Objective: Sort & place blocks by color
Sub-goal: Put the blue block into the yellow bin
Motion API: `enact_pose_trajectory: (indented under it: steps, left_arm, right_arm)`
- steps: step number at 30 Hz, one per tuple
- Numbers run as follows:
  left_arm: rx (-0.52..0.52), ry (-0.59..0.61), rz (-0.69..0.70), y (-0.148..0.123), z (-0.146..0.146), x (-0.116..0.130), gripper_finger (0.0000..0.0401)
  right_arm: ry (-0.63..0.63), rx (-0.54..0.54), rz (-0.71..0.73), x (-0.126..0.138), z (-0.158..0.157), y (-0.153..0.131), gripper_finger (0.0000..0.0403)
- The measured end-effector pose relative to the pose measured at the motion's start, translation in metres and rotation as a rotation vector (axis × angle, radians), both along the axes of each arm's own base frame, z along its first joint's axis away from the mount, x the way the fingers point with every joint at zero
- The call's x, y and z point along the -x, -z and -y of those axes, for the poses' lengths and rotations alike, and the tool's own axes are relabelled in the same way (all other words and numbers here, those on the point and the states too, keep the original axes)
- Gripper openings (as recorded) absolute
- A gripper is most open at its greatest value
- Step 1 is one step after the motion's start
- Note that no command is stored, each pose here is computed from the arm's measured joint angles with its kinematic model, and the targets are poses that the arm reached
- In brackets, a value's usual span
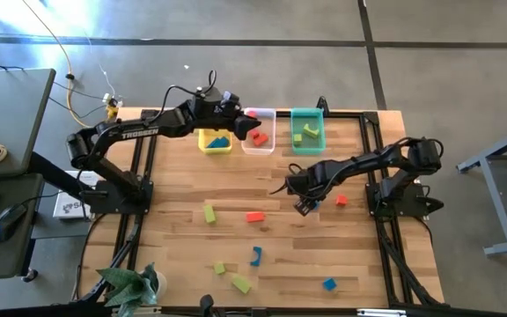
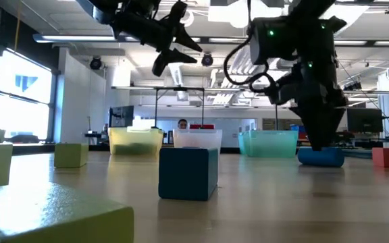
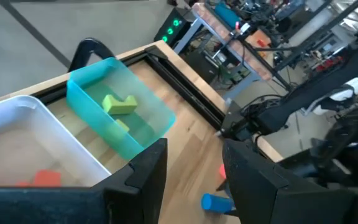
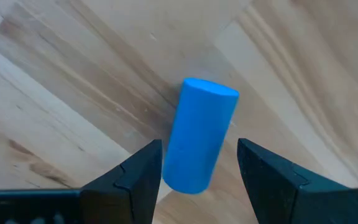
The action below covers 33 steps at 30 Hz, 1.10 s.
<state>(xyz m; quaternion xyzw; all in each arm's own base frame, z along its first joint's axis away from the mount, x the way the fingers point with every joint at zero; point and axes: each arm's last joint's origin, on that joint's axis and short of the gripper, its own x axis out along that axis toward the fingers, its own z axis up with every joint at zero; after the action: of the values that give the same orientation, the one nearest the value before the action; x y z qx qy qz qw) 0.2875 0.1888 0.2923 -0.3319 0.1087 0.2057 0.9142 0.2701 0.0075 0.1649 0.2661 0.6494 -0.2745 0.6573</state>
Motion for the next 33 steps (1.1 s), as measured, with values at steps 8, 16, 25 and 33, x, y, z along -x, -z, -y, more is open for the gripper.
enact_pose_trajectory:
  steps: [8,16,25,33]
  left_arm:
    - [0.007,0.004,-0.012,0.001,0.002,-0.001,0.0145]
    - [0.009,0.001,-0.017,0.002,0.002,-0.001,0.0145]
    - [0.099,-0.022,-0.01,0.004,0.003,-0.001,0.0145]
    - [0.141,-0.038,0.004,0.004,0.003,-0.001,0.0145]
  right_arm:
    - [0.023,-0.037,0.021,0.009,-0.001,0.022,0.0189]
    - [-0.025,-0.072,0.033,0.011,-0.001,0.025,0.0105]
    - [-0.217,-0.009,0.135,-0.009,0.019,0.007,0.0105]
    - [-0.347,0.062,0.25,-0.03,0.055,-0.024,0.0105]
